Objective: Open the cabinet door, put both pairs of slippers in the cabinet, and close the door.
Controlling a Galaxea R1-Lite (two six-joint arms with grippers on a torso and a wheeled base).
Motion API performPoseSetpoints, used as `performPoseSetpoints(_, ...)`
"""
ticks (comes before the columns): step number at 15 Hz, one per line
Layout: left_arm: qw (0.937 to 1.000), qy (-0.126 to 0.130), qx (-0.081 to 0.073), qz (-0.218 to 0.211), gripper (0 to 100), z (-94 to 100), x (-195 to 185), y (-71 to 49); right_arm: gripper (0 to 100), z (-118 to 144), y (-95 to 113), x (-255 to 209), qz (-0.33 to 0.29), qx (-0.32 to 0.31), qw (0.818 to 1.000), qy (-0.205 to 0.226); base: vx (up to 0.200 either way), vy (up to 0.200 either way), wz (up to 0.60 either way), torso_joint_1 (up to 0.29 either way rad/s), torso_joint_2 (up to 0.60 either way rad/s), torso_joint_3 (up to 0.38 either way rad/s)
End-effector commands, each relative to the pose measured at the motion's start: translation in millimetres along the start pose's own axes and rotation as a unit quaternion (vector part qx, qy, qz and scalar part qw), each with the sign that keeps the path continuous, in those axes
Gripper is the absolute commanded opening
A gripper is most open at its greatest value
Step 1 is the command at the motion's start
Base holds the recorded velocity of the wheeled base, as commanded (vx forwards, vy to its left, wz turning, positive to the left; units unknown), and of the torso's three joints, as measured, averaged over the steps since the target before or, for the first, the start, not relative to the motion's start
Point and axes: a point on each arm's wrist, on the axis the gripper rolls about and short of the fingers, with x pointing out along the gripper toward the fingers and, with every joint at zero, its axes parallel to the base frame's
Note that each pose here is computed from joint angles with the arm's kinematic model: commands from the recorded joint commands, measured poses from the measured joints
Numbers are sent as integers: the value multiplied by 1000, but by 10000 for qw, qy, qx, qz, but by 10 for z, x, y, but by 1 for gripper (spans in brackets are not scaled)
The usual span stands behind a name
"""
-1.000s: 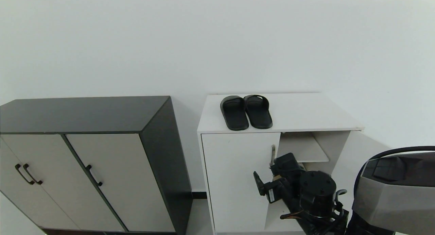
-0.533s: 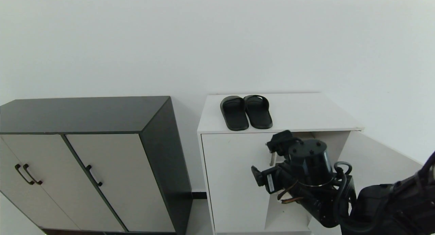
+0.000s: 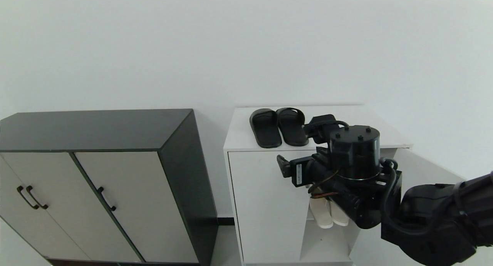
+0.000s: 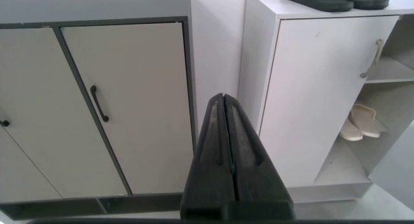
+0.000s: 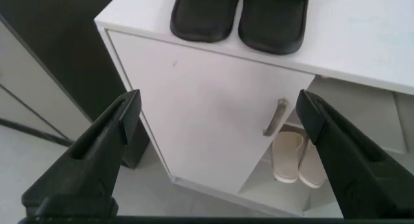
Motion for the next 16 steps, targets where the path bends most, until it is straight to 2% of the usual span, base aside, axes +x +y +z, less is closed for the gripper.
performPoseSetpoints(1,10000,-2,2,4,0,0,0,0,100,17,6,34,-21,22,10000,-34,200,0,0,2,-7,7)
performPoseSetpoints(5,10000,-2,2,4,0,0,0,0,100,24,14,47,-20,29,10000,-47,200,0,0,-4,-1,6)
performPoseSetpoints(13,10000,-2,9,4,0,0,0,0,100,-154,88,252,-78,-13,9997,224,200,0,0,5,2,1)
performPoseSetpoints(16,10000,-2,9,4,0,0,0,0,100,-172,127,350,-92,-7,9997,217,0,0,0,0,0,0)
